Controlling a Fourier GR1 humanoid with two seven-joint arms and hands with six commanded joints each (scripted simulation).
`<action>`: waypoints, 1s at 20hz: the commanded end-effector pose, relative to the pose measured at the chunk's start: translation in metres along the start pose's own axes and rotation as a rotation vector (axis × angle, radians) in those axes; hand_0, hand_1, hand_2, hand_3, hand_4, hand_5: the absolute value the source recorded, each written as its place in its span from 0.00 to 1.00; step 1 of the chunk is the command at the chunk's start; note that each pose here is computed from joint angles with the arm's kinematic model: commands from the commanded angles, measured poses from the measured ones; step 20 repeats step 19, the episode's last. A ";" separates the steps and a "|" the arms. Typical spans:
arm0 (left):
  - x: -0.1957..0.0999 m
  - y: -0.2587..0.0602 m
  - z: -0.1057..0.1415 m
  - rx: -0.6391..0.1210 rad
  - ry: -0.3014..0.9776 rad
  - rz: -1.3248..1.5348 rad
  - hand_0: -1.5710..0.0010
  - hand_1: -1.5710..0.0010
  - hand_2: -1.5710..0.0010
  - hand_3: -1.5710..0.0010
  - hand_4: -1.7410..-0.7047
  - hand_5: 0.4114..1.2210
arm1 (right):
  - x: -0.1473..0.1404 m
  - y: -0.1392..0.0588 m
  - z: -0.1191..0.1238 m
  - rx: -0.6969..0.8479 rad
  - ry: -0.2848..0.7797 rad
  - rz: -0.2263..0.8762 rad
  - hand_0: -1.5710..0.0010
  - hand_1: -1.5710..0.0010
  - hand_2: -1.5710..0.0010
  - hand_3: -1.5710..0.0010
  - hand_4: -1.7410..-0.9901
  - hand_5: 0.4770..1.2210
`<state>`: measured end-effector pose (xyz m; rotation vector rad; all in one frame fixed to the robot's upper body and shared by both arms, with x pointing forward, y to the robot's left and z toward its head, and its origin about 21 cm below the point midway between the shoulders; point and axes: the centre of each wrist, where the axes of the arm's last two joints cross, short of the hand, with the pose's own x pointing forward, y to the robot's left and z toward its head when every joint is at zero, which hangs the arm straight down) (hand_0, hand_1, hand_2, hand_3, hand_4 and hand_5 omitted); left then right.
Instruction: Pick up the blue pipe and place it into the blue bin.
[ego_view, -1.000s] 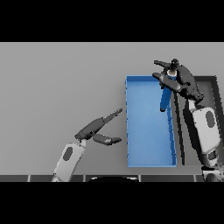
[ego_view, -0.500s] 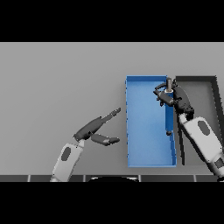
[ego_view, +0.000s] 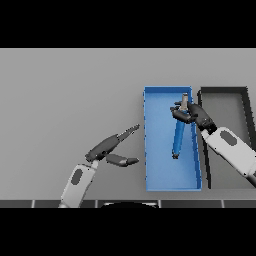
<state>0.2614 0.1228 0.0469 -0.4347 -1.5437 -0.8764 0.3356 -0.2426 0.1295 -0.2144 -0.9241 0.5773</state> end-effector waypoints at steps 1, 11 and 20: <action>-0.001 -0.001 0.001 -0.001 -0.004 0.001 1.00 1.00 1.00 1.00 0.83 0.02 | -0.003 0.000 -0.001 0.004 0.022 0.011 0.90 0.91 0.91 0.95 0.88 0.61; 0.001 -0.001 0.002 0.004 -0.003 -0.009 1.00 1.00 1.00 1.00 0.82 0.02 | -0.010 0.003 -0.007 0.008 0.065 0.106 0.99 0.99 0.99 0.99 0.95 0.28; 0.003 0.000 0.006 0.009 -0.004 -0.013 1.00 1.00 1.00 1.00 0.83 0.02 | -0.011 0.003 -0.009 0.033 0.068 0.127 1.00 1.00 1.00 1.00 0.96 0.22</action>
